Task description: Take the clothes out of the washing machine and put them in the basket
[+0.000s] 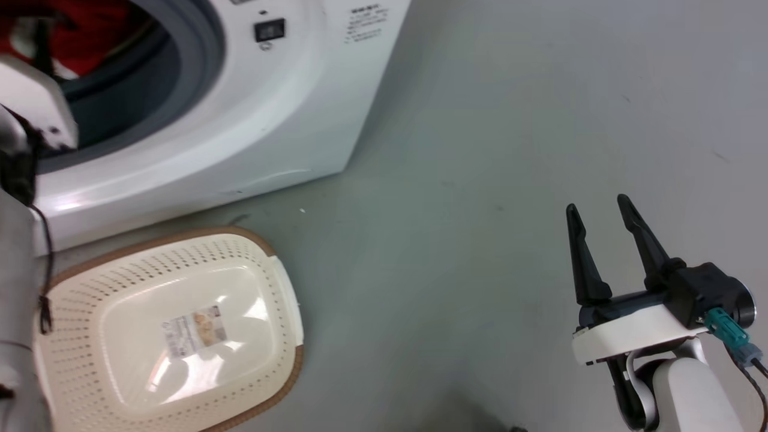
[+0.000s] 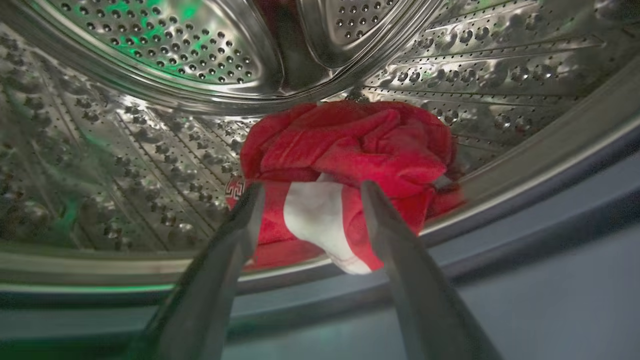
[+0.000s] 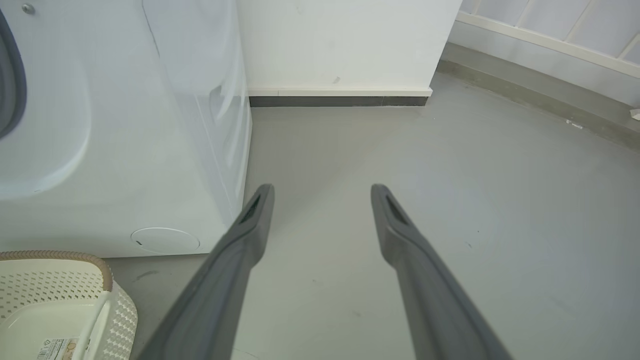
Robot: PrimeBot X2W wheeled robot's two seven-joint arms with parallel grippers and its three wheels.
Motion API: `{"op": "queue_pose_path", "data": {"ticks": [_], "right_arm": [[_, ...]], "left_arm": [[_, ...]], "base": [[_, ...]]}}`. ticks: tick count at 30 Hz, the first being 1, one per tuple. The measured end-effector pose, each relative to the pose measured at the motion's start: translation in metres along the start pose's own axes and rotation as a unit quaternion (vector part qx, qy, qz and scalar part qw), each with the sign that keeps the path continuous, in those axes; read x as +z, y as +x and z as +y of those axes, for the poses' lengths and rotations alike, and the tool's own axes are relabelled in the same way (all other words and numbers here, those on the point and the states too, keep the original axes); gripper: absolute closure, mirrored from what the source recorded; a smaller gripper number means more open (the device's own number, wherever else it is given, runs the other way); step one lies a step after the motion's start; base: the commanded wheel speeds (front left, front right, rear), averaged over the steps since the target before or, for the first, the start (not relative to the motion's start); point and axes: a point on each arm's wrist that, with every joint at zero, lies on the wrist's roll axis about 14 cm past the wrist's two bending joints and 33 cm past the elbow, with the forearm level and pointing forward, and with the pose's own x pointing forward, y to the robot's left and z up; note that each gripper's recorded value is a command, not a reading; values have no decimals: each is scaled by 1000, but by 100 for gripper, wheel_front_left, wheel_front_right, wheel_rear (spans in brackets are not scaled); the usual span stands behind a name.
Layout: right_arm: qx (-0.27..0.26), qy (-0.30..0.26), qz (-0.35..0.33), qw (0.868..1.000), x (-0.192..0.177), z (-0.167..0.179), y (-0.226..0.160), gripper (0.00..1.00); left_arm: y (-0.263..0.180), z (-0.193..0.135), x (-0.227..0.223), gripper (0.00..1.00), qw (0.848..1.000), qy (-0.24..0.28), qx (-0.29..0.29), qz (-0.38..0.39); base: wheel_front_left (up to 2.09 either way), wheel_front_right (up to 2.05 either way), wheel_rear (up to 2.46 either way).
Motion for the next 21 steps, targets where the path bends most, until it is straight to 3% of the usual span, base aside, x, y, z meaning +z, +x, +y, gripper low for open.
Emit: {"op": "queue_pose_path", "data": {"ticks": [14, 21], "right_arm": [[-26, 2, 64, 998, -42, -13, -3, 0], [-34, 1, 77, 996, -48, -17, -6, 0]], "left_arm": [[84, -1, -19, 0, 993, -12, -9, 120], [88, -1, -62, 0, 970, -15, -12, 243]], "base": [[0, 0, 0], [0, 0, 0]]}}
